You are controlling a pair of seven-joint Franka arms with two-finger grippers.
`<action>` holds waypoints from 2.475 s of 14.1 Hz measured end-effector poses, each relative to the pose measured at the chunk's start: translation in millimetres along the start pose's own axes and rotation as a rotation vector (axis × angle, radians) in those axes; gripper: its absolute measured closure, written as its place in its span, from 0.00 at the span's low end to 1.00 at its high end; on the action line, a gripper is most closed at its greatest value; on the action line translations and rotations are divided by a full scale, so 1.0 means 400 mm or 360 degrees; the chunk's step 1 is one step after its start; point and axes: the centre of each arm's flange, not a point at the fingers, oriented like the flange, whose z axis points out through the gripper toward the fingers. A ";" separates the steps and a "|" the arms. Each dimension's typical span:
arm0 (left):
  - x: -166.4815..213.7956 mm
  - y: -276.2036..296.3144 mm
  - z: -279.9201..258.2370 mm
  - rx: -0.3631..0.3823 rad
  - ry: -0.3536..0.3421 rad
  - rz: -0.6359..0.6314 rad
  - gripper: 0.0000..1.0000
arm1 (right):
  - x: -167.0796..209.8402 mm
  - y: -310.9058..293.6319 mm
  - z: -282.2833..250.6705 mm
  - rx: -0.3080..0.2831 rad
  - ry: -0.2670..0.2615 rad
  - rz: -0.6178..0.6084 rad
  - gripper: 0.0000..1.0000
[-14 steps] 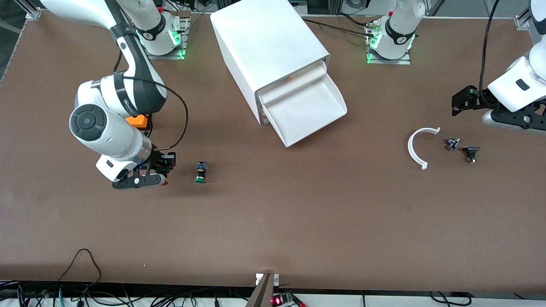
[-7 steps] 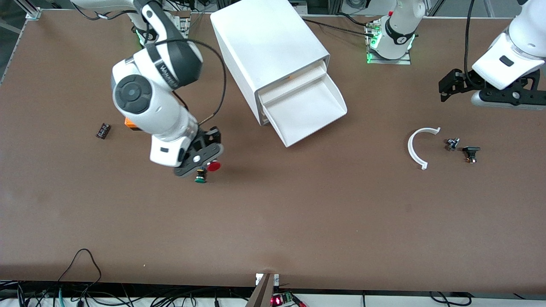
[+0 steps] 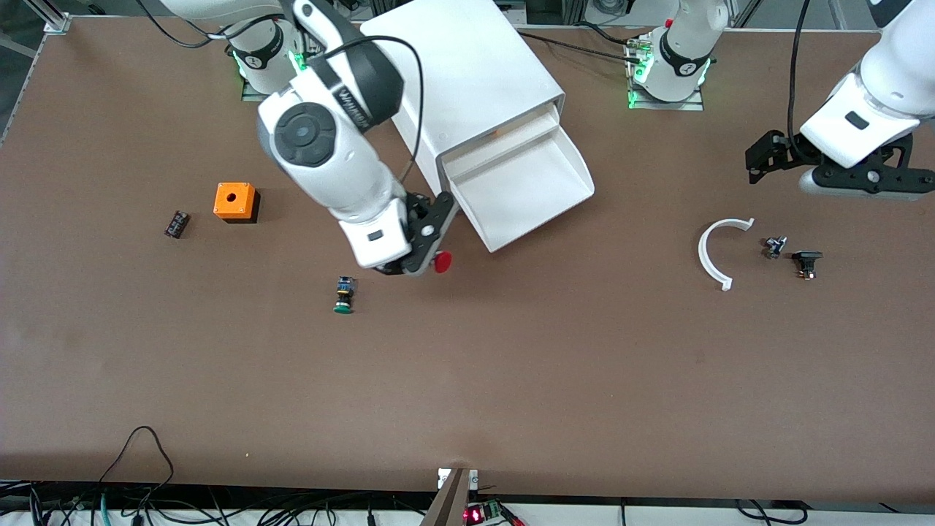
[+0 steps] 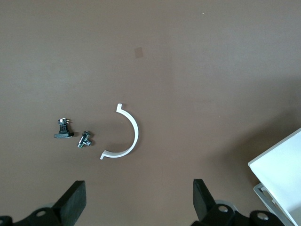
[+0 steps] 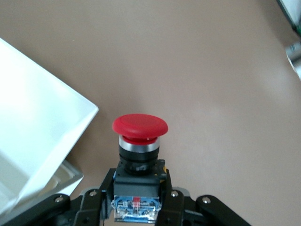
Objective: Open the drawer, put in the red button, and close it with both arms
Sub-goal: 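Lift the red button with the right gripper and carry it over the drawer, then lower the red button into the drawer and open the right gripper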
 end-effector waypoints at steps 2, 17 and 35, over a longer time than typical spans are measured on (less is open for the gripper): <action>0.008 -0.003 0.012 -0.0005 -0.0011 -0.0002 0.00 | 0.068 -0.094 0.045 -0.0037 -0.0005 -0.0134 0.59; 0.107 0.006 0.249 -0.0083 -0.0115 0.0020 0.00 | 0.188 -0.506 0.300 -0.0146 -0.0294 -0.0789 0.59; 0.116 0.054 0.260 -0.0101 -0.0113 -0.0115 0.00 | 0.196 -0.508 0.221 -0.0199 -0.0305 -0.0550 0.00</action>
